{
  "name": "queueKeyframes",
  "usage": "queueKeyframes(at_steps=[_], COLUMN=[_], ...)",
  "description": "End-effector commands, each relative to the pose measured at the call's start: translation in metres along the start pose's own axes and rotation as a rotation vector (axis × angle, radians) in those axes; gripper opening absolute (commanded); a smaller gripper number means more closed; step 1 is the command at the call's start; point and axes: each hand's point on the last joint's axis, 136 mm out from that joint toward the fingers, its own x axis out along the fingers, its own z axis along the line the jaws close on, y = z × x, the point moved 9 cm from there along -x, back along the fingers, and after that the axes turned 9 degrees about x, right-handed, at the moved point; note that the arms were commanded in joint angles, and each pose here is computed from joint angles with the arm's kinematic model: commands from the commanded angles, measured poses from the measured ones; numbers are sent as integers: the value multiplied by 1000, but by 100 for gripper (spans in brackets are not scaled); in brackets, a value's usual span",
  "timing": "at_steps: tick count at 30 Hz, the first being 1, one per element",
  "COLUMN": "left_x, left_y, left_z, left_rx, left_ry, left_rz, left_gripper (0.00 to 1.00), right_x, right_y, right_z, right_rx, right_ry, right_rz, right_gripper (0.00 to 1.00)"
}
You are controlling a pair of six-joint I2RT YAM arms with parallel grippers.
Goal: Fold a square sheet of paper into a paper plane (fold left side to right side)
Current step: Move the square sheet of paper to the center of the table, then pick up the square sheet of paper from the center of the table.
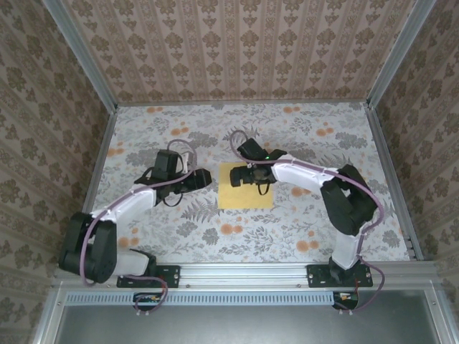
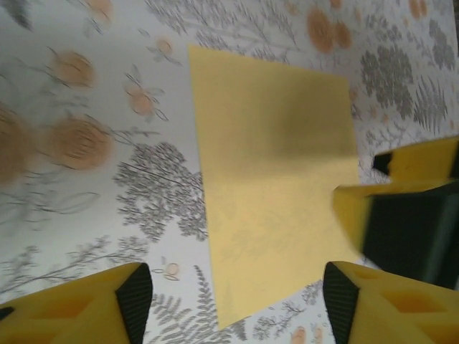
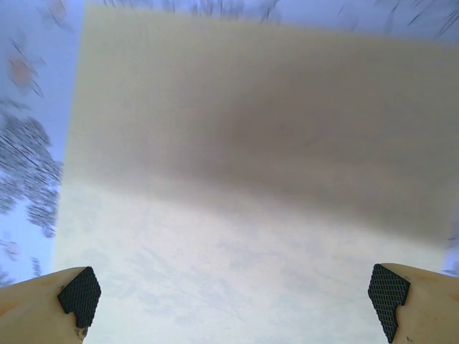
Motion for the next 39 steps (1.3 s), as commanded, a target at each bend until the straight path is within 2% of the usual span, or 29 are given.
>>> queueKeyframes(at_steps=[1,5,9,20,32,39], left_x=[14,35,48,80,95,98], left_y=[-5,3,11,30,42,44], left_z=[-16,-27,-29,-28,-16,-12], left_rx=[-28,-31,-48,-82,-110,-111], left_ry=[101,132,125,80,-11,-34], left_rz=[40,97,135,237,310,316], left_gripper=[61,53,51,42,39,37], right_x=[-10,1,16,51,68,61], right_y=[-14,-24,-35,-51,-34,-15], right_z=[-21,-36,-46,-42,-42,-36], right_rx=[22,21,32,-9,-9,-11], right_ry=[13,51,76,84,34,-11], right_rz=[-22,-28,-19,16,129,199], right_gripper=[100,100,100,100,100,98])
